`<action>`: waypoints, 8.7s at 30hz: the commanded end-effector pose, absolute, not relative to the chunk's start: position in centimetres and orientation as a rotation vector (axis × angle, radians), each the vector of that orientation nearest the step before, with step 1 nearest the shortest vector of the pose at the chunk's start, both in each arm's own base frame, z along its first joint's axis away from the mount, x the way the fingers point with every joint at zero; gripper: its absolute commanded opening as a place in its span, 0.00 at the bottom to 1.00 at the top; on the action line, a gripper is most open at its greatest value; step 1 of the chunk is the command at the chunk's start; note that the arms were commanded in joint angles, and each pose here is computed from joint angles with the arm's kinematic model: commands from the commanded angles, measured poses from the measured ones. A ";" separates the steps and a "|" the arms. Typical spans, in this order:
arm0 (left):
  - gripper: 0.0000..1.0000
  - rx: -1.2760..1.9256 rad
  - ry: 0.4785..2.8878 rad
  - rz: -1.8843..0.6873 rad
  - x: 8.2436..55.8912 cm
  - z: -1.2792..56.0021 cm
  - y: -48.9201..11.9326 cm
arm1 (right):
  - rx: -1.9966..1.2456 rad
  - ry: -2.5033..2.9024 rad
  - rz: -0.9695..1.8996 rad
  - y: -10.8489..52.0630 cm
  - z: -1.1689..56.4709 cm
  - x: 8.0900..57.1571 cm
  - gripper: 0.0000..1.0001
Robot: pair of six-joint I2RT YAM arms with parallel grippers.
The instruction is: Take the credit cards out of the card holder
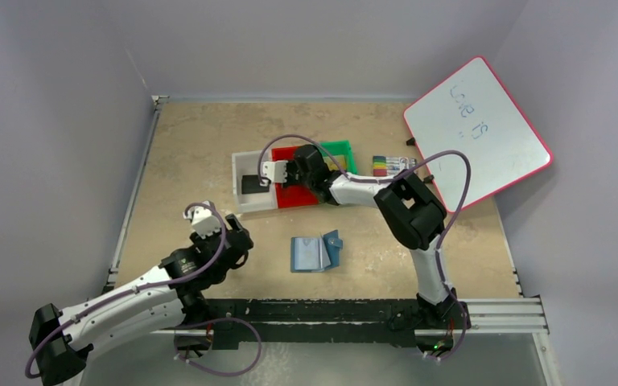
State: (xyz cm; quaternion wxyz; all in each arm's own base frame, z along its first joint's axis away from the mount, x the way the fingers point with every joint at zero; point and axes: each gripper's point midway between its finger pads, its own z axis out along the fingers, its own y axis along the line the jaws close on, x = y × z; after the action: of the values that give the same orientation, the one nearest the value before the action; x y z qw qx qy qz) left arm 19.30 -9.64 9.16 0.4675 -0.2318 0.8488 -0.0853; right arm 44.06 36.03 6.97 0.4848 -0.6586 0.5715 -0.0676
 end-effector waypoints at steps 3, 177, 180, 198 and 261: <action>0.70 -0.602 2.037 -0.205 19.9 10.8 -9.3 | -1.566 1.298 -0.215 37.3 10.1 46.1 0.08; 0.66 -0.695 2.043 -0.383 19.5 11.1 -11.1 | -0.425 2.477 0.109 32.2 4.1 14.3 0.70; 0.66 -0.693 2.048 -0.384 19.5 11.0 -11.2 | -0.408 2.479 0.120 32.1 4.1 14.2 0.62; 0.66 -0.669 2.070 -0.400 19.7 10.5 -12.2 | -0.227 2.431 0.161 30.9 5.6 15.0 0.41; 0.63 -0.281 2.294 -0.787 18.6 6.5 -27.7 | 0.510 2.347 0.969 24.8 2.1 15.7 0.02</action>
State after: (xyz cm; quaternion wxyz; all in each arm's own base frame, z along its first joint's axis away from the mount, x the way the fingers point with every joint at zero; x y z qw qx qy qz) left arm 18.31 -24.56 4.77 0.3429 -0.1092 0.9036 -0.2323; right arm 15.03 25.06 1.87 0.2599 0.1696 0.8817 0.3554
